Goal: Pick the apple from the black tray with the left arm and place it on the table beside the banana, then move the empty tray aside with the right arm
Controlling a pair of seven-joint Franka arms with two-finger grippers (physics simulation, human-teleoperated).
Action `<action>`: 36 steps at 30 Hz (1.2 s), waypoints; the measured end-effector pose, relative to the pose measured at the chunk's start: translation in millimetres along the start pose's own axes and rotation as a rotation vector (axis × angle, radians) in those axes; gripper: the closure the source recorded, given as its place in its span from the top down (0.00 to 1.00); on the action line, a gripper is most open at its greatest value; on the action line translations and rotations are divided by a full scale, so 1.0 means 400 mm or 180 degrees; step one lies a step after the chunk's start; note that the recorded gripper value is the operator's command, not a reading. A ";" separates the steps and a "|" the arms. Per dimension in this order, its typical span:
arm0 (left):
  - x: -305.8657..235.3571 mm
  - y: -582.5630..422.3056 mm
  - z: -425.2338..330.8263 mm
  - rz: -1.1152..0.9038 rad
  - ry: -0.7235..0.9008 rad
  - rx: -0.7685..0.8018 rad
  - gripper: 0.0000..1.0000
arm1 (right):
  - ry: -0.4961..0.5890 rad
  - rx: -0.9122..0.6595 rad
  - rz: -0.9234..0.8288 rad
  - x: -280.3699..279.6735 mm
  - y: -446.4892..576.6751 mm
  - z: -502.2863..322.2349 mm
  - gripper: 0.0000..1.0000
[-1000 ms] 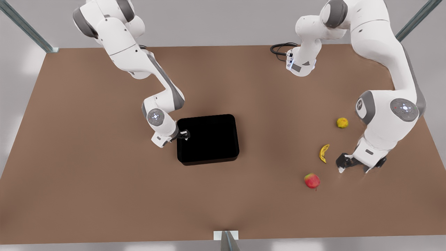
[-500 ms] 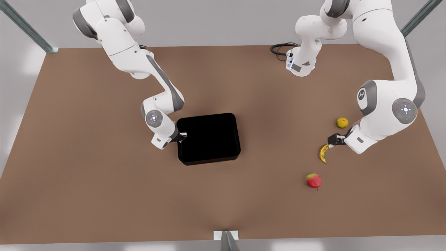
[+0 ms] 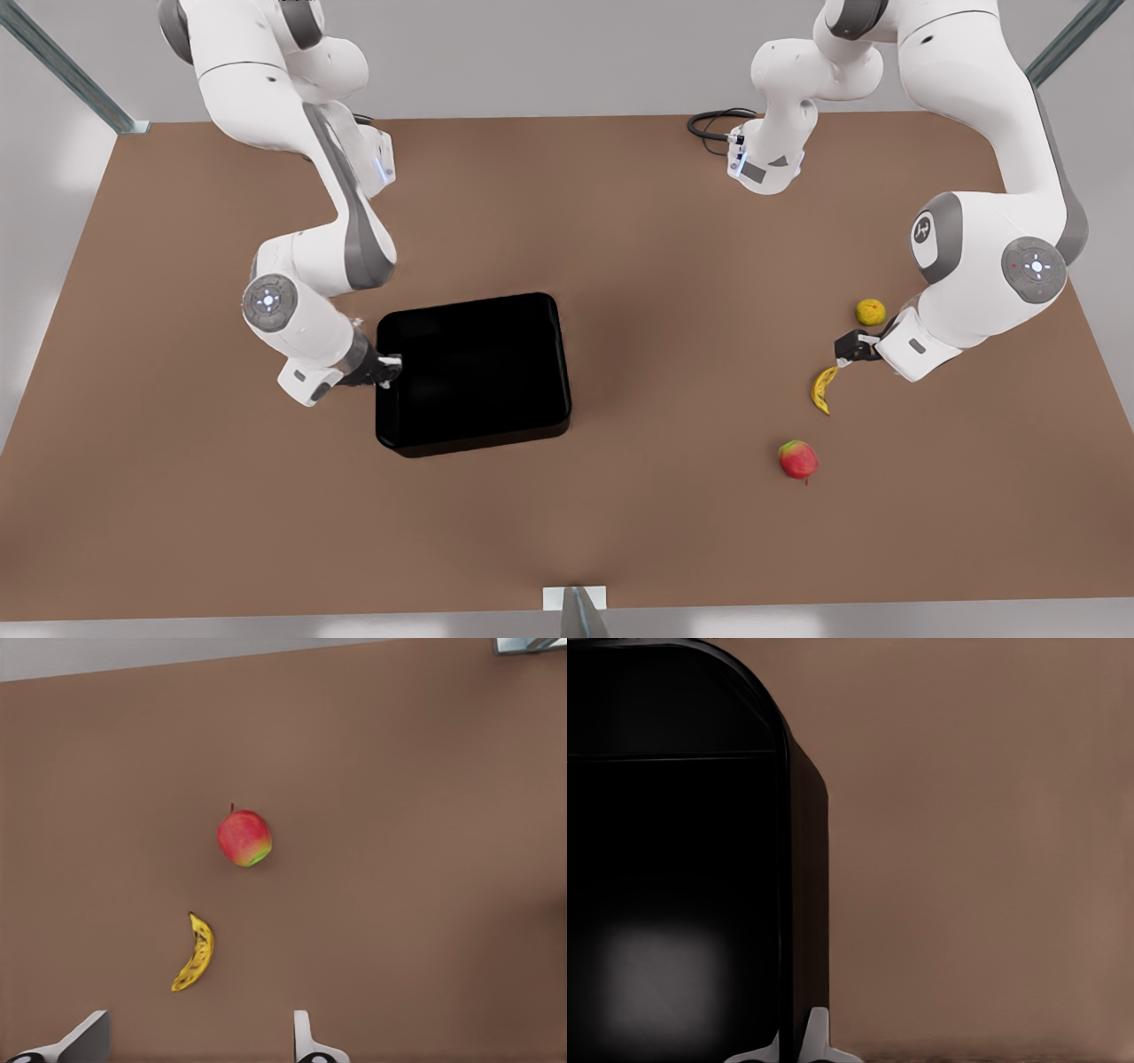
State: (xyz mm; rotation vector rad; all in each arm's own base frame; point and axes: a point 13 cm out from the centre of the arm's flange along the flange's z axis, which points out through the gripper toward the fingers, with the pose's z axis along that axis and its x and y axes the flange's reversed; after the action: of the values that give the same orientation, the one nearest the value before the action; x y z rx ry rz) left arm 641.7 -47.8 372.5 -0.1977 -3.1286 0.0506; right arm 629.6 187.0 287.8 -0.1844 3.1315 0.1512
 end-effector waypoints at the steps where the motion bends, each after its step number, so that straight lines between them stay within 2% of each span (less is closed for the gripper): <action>1: 0.000 0.001 0.000 0.0003 0.0000 -0.0001 1.00 | 0.0071 0.0049 0.0044 0.005 -0.062 -0.010 0.06; 5: -0.001 0.005 0.000 0.0013 -0.0006 -0.0002 1.00 | 0.0311 0.0201 0.0187 0.035 -0.311 -0.033 0.04; 10: -0.001 0.018 -0.003 0.0003 -0.0017 -0.0004 1.00 | 0.0454 0.0318 0.0245 0.093 -0.576 -0.077 0.04; 15: -0.001 0.018 -0.002 0.0013 -0.0017 -0.0002 1.00 | 0.0707 0.0367 0.0100 0.148 -0.716 -0.028 0.04; 21: -0.001 0.018 -0.010 0.0023 -0.0030 0.0000 1.00 | 0.1013 0.0402 -0.0152 0.146 -0.798 0.141 0.05; 22: -0.001 0.018 -0.010 0.0024 -0.0031 0.0000 1.00 | 0.1032 0.0405 -0.0199 0.139 -0.805 0.160 0.09; 23: -0.001 0.018 -0.009 0.0025 -0.0030 0.0000 1.00 | 0.1039 0.0410 -0.0249 0.133 -0.809 0.174 0.21; 25: -0.001 0.018 -0.010 0.0028 -0.0033 0.0000 1.00 | 0.1028 0.0427 -0.0349 0.119 -0.812 0.185 0.90; 26: -0.001 0.018 -0.009 0.0029 -0.0033 0.0000 1.00 | 0.0976 0.0396 -0.0369 0.108 -0.809 0.181 1.00; 28: -0.002 0.018 -0.009 0.0031 -0.0033 -0.0001 1.00 | 0.0787 0.0350 -0.0427 0.061 -0.787 0.130 1.00; 31: -0.002 0.018 -0.009 0.0034 -0.0035 -0.0003 1.00 | 0.0325 0.0180 -0.0687 -0.084 -0.663 -0.081 1.00; 33: -0.003 0.018 -0.009 0.0035 -0.0037 -0.0004 1.00 | 0.0211 -0.0073 -0.0920 -0.107 -0.562 -0.156 1.00; 36: -0.004 0.018 -0.011 0.0038 -0.0043 -0.0005 1.00 | 0.0169 -0.0039 -0.1180 -0.101 -0.479 -0.261 1.00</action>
State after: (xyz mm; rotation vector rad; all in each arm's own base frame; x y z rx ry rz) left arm 644.2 -40.6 376.6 -0.2168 -3.1410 0.0498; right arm 692.8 -7.5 373.5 -0.7711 3.0769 0.1645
